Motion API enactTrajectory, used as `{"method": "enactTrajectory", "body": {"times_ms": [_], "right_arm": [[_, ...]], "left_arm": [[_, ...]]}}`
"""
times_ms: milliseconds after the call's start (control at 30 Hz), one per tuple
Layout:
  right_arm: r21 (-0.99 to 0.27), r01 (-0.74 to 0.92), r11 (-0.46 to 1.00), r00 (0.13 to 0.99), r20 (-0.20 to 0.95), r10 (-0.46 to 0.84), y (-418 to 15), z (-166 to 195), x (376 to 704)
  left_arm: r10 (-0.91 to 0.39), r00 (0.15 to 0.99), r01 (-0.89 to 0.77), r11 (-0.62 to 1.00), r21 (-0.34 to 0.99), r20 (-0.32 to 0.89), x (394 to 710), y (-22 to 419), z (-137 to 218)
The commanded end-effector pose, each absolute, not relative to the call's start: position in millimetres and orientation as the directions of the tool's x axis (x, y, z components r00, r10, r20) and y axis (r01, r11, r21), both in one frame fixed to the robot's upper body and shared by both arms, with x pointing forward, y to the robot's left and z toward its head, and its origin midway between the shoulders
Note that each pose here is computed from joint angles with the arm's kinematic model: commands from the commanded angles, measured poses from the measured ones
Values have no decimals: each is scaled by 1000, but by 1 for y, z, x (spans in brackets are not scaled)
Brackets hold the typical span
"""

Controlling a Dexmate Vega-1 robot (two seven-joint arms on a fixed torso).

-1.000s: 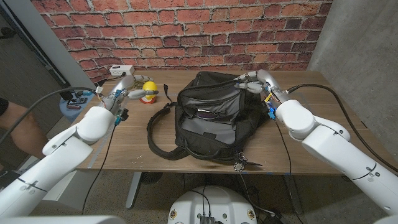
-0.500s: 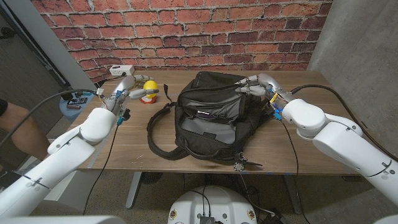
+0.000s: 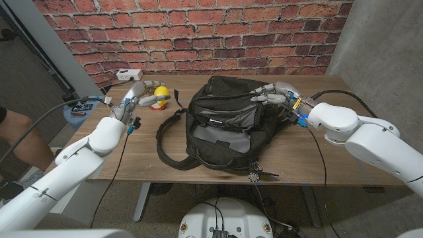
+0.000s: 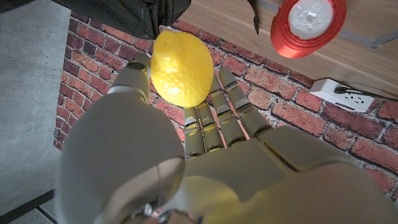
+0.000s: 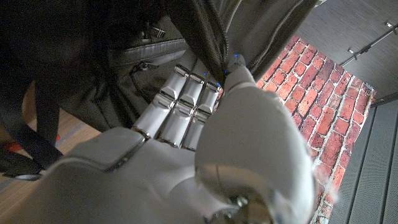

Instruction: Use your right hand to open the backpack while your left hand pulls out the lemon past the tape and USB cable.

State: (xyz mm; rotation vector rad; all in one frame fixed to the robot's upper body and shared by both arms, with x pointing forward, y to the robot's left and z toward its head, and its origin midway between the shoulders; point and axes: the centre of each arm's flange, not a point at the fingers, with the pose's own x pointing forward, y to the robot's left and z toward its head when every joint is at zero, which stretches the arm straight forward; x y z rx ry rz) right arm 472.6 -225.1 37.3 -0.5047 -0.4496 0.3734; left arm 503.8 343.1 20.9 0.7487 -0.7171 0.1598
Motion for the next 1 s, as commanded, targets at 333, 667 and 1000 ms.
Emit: {"method": "enactTrajectory", "body": {"times_ms": [333,667,1000], "right_arm": [[-497,-483,720,765,159,623,-234,36,482],[-459,-579,674,723,94,685,-239,38,488],[-415,-641,646,683,77,726,-246,36,488]], "left_arm": [[-95,762,-363,756,545,641,514,350,15],[-80,779,-356,760,543,621,517,356,10],[-74,784,-354,762,542,616,518,358,10]]}}
